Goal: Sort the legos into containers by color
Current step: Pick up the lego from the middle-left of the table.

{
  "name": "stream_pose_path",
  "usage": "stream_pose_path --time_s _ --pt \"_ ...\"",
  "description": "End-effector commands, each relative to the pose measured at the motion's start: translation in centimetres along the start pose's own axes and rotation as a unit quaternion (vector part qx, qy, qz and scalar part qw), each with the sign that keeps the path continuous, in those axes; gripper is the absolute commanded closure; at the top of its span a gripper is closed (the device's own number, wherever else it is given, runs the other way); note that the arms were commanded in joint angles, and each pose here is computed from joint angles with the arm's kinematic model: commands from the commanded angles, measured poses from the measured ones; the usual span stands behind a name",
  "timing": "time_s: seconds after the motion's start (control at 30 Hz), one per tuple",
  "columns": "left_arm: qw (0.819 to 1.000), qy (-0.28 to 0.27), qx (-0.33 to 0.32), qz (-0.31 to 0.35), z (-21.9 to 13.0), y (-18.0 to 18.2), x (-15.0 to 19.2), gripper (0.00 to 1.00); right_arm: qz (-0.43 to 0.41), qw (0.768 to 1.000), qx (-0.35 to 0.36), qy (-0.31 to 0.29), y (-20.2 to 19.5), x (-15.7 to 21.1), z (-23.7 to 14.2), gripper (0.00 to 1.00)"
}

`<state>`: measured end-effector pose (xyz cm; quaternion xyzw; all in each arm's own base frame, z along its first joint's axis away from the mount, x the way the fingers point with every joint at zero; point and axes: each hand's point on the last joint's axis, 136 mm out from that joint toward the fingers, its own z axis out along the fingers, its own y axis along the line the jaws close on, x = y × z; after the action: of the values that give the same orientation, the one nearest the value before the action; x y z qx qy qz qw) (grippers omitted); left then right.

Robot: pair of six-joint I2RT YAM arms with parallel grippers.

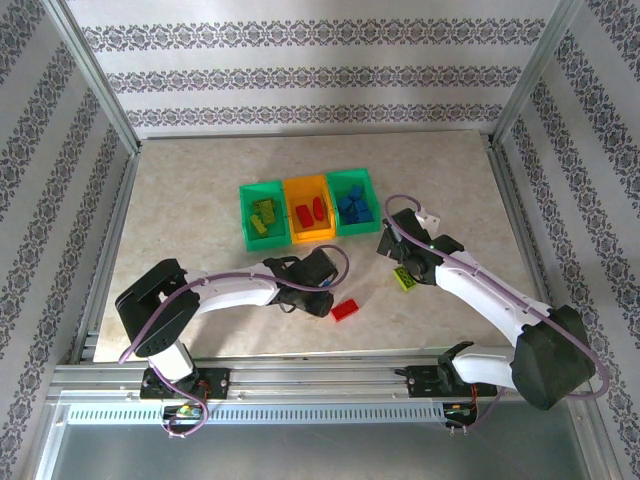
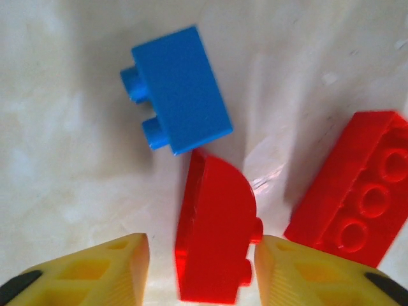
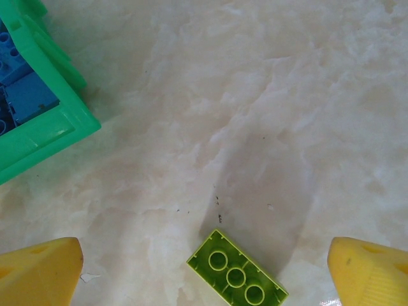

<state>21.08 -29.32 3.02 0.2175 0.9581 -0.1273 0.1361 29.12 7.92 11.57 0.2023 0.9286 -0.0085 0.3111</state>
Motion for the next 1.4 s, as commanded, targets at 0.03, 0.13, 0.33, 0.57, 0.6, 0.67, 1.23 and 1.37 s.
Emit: stream_pose_path --time_s 0.03,0.13,0.33,0.57,0.6,0.67,1.23,1.37 --pt "0.999 0.022 -0.029 0.007 0.0 1.2 1.8 0.59 0.01 1.0 0.009 -0.011 -0.4 -0.3 -0.1 0.02" --pt "0.999 0.014 -0.036 0.004 0.1 1.5 1.6 0.6 0.011 1.0 0.008 -0.008 -0.2 -0.3 0.0 0.02" --pt "0.999 0.001 -0.049 0.009 0.2 1.8 0.9 0.43 0.007 1.0 0.005 -0.005 0.2 -0.2 0.1 0.02" --pt "0.998 -0.007 -0.05 0.023 0.5 1.4 -0.1 0.41 0.006 1.0 0.007 -0.005 0.2 -0.2 0.3 0.02" --pt "0.998 -0.009 -0.051 0.025 0.5 1.4 -0.3 0.41 0.005 1.0 0.007 -0.004 0.2 -0.1 0.3 0.02" --pt "0.998 -0.013 -0.054 0.029 0.6 1.4 -0.7 0.41 0.004 1.0 0.009 -0.003 0.2 -0.1 0.4 0.02" --pt "0.996 -0.019 -0.075 0.038 0.8 1.8 -1.7 0.62 0.001 1.0 0.008 0.001 0.5 0.0 0.6 0.02" --pt "0.996 -0.02 -0.084 0.035 0.1 2.3 -1.3 0.71 0.002 1.0 0.005 0.002 0.7 0.0 0.7 0.02"
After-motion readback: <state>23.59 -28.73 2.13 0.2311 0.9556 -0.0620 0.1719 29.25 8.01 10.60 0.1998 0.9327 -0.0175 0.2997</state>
